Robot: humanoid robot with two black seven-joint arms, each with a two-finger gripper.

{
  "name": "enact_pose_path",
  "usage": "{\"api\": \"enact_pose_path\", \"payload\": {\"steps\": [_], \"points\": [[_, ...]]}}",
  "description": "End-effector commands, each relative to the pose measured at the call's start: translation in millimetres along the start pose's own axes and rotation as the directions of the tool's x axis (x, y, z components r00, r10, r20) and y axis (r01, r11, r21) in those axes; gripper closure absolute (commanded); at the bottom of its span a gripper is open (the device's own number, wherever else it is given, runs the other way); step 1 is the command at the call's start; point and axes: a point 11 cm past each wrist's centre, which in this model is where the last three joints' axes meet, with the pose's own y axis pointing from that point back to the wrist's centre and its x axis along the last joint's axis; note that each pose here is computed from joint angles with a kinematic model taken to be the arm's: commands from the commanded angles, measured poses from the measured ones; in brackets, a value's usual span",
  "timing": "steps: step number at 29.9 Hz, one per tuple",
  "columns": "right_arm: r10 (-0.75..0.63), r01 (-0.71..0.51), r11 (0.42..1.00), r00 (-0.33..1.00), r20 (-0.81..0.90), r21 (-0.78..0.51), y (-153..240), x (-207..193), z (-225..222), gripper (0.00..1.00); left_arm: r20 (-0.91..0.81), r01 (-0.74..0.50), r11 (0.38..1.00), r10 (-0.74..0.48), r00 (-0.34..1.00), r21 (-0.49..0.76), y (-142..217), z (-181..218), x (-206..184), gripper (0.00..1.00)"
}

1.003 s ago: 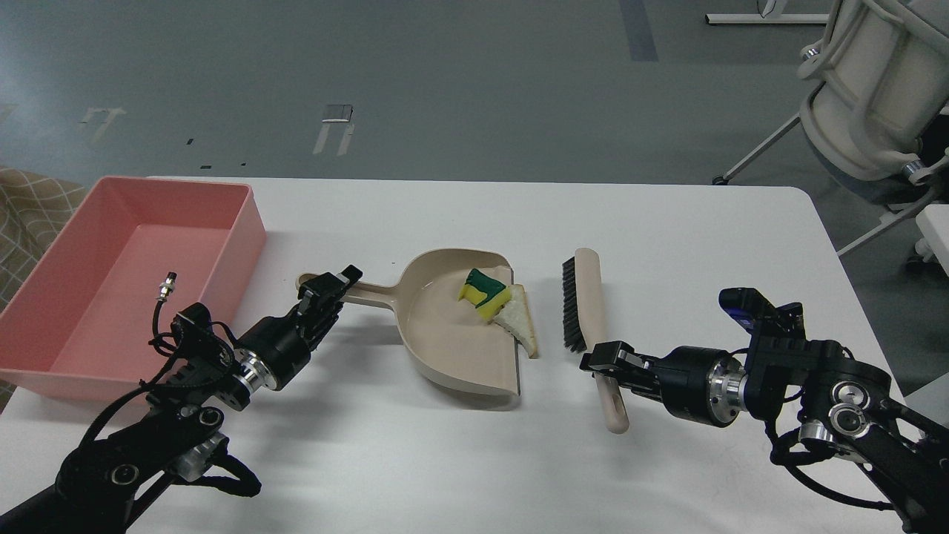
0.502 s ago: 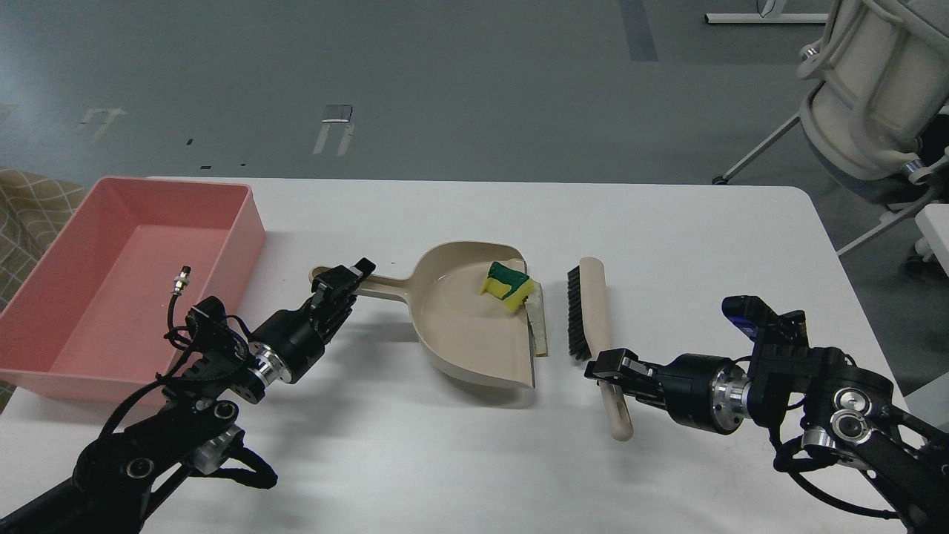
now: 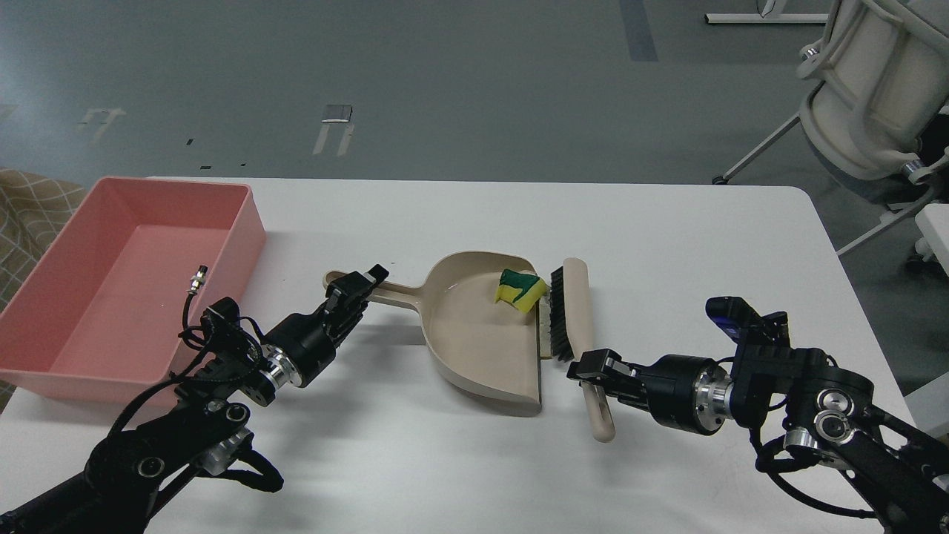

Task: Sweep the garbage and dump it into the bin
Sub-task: 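Sweep again with the brush, pushing debris deeper into the dustpan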

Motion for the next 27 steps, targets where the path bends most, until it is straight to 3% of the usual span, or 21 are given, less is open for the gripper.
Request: {"api": "enact_pose_path", "payload": {"steps": [1, 11, 17, 21, 27], "points": [[-0.014, 0.013, 0.999, 1.0, 0.014, 0.034, -11, -5, -11, 1.0, 0.001, -0.001, 1.0, 0.001, 1.0, -0.001, 0, 0, 0, 1.0], [-0.003, 0.005, 0.993, 1.0, -0.023, 0.118, -12, 2, -46, 1.0, -0.001, -0.002, 1.0, 0.002, 1.0, -0.008, -1, 2, 1, 1.0], [0.075, -0.082, 0.979, 0.996, 0.04, 0.189, 23, 37, -57, 1.0, -0.006, -0.008, 1.0, 0.008, 1.0, -0.008, -1, 2, 2, 1.0], [0.146, -0.151, 0.982, 0.988, 0.046, 0.112, 49, 61, -31, 1.0, -0.012, -0.016, 1.0, 0.016, 1.0, -0.017, -2, 5, 4, 1.0], [0.175, -0.173, 0.984, 0.984, 0.037, -0.042, 75, 65, 18, 1.0, -0.017, -0.024, 0.999, 0.024, 1.0, -0.041, -4, 12, 8, 1.0]]}}
